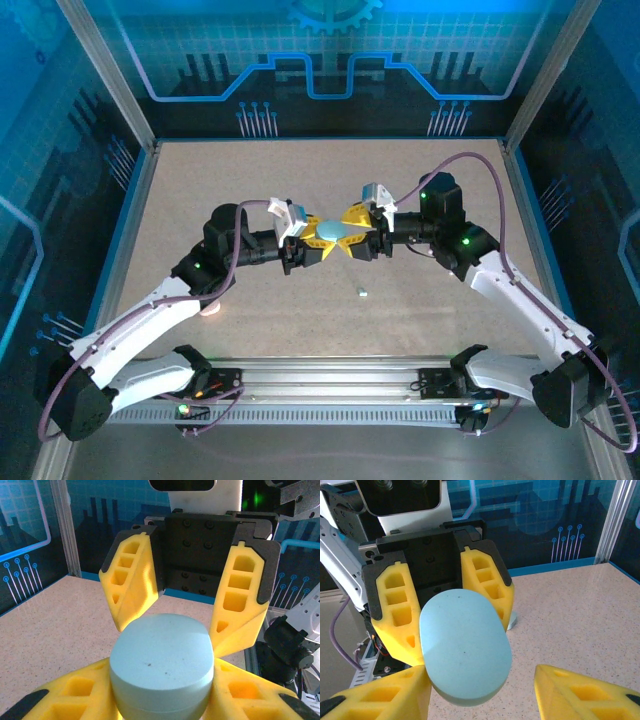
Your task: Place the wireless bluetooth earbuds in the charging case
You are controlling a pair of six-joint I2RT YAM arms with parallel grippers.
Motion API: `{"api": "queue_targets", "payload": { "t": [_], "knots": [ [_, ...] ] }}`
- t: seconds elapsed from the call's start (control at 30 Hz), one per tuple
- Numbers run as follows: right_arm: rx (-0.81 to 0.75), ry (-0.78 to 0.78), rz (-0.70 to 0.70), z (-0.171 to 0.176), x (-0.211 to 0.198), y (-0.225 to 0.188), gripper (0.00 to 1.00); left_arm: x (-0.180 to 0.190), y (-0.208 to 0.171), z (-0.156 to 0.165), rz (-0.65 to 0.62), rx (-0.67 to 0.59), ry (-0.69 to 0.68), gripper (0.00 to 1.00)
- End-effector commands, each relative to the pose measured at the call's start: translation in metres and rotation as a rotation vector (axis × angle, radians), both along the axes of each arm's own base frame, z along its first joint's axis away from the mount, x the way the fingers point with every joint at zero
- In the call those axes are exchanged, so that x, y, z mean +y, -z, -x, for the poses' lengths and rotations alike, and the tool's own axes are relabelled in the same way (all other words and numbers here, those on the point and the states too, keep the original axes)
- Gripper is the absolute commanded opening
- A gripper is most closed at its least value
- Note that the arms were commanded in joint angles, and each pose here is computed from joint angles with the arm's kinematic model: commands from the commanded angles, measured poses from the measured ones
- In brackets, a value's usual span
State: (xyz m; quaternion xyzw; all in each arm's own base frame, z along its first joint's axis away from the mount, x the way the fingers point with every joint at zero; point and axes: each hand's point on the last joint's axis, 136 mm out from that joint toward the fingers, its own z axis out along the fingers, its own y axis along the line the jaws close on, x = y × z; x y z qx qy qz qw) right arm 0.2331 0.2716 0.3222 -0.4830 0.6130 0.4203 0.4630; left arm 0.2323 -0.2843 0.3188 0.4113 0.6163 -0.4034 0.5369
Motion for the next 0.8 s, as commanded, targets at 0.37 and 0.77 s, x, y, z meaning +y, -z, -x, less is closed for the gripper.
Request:
{"api": "queue_targets", "payload": {
  "t": [0.37,0.77],
  "knots": [
    [0.002,0.068,-0.053,-0.019,-0.001,-0.028,0.54,-0.009,0.011,0.022,-0.057,0.022,0.129,0.34],
    [-0.035,0.084,0.034,-0.023,0.003,-0.012,0.51,-0.008,0.006,0.021,-0.036,0.012,0.117,0.36]
  ]
}}
